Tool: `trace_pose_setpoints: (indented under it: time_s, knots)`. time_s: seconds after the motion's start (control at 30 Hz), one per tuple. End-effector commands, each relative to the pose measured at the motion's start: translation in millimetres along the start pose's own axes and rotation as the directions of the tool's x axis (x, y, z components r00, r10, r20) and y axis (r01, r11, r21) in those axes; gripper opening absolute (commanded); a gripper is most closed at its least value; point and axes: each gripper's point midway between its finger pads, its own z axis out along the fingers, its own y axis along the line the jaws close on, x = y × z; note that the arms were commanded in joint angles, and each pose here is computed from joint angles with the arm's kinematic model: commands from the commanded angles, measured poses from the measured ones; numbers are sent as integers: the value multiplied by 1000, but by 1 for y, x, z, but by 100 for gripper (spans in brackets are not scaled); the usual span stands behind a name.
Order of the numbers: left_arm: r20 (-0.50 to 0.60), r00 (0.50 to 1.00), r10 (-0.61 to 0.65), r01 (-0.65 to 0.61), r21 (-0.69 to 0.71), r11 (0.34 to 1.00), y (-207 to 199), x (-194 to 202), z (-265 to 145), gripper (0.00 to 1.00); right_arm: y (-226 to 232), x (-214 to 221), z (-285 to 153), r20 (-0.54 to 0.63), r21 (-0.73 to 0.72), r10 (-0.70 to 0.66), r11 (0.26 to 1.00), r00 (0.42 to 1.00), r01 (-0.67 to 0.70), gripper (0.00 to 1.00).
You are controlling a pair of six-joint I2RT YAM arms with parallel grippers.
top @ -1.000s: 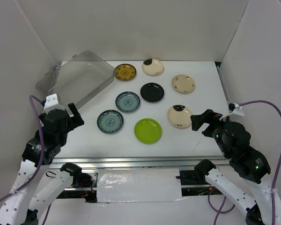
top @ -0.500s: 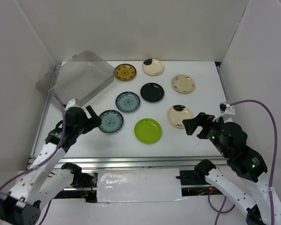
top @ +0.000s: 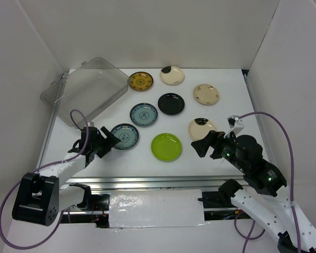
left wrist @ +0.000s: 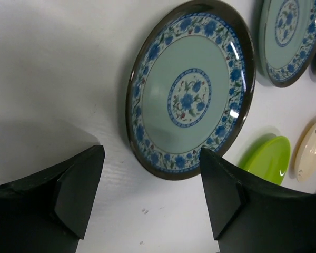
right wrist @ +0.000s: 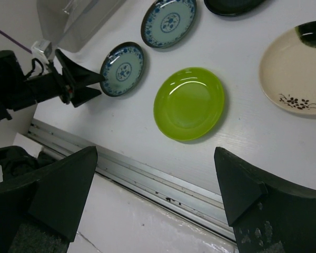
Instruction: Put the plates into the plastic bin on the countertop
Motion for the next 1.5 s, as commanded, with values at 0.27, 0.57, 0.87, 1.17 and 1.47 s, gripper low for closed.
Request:
trace_pose_setpoints:
  time_s: [0.27,0.57,0.87,1.17,1.47]
  knots:
    - [57,996,-63,66,-47,997,16,-9,19,47,16,-14,-4,73,-80,13,997,997,-7,100]
    - [112,994,-3,14,-103,995,11,-25,2,0,20,-18,-3,74,-92,16,996,997,-9,100]
    - [347,936,60,-112,134,985,-95,-99,-112,0,20,-23,-3,92,-81,13,997,996,-5,100]
    - [350,934,-71,95,-50,994,-97,-244,-52,0,29,-28,5,95,-109,14,994,995,-3,100]
    - [335,919,-207,250,-90,964,-39,-340,58,0,46,-16,21,36,-199,32,980,999,-24,100]
